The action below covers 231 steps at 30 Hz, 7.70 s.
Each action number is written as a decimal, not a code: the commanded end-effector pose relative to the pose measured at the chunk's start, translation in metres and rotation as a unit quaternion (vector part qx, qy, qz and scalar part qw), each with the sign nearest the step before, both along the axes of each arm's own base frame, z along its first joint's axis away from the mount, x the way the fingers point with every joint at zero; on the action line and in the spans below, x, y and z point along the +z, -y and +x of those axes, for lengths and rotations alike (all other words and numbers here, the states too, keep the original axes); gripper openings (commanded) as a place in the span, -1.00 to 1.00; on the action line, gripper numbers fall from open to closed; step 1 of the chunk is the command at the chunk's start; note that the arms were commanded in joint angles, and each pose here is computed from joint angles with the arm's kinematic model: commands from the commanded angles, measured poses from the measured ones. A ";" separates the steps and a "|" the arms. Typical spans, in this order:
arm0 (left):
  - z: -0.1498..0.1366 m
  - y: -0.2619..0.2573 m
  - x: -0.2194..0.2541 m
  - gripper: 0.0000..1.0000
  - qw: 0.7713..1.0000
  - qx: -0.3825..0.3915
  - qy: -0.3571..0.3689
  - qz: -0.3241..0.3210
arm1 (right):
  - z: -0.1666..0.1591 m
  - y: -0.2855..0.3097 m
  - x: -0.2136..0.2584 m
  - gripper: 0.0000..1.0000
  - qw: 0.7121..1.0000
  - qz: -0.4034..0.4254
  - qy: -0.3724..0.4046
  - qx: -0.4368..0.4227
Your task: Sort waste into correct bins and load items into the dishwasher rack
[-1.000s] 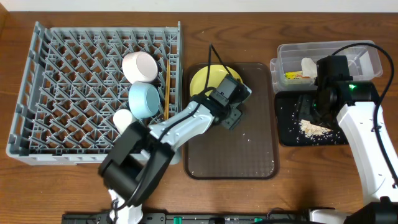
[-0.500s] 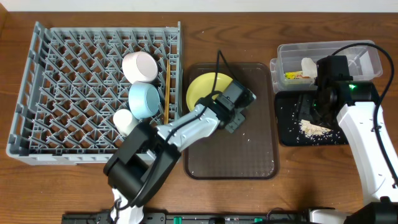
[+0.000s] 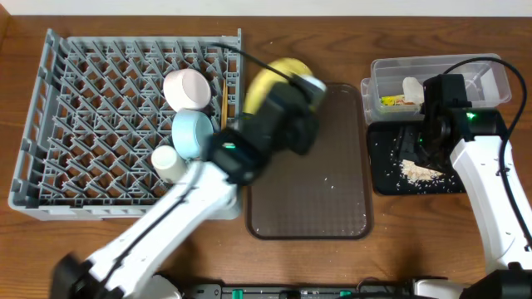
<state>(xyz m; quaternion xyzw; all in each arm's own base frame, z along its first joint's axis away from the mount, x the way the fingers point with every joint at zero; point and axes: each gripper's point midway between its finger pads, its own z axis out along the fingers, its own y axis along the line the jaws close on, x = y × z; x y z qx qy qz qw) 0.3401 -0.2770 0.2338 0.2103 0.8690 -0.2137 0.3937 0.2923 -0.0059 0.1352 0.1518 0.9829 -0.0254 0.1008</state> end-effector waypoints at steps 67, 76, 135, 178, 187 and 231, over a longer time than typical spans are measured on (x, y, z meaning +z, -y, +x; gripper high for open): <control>0.057 -0.213 -0.044 0.66 0.958 0.191 -0.178 -0.121 | 0.040 -0.025 0.020 0.79 0.992 0.058 0.093 0.064; -0.007 -0.285 -0.060 0.74 0.904 0.361 -0.218 0.073 | 0.086 -0.072 0.051 0.87 0.950 0.074 0.214 0.217; -0.164 -0.285 -0.002 0.98 0.927 0.376 -0.005 0.012 | -0.063 -0.024 0.061 0.98 0.933 -0.014 0.323 0.155; -0.164 -0.285 -0.002 1.00 0.927 0.376 -0.005 0.012 | -0.048 -0.034 0.020 0.99 0.786 -0.023 0.599 0.150; -0.164 -0.285 -0.002 1.00 0.927 0.376 -0.005 0.012 | -0.048 -0.034 0.020 0.98 0.786 -0.022 0.599 0.150; -0.095 -0.293 -0.085 1.00 0.891 0.365 0.265 -0.044 | -0.048 -0.034 0.020 0.99 0.786 -0.023 0.599 0.150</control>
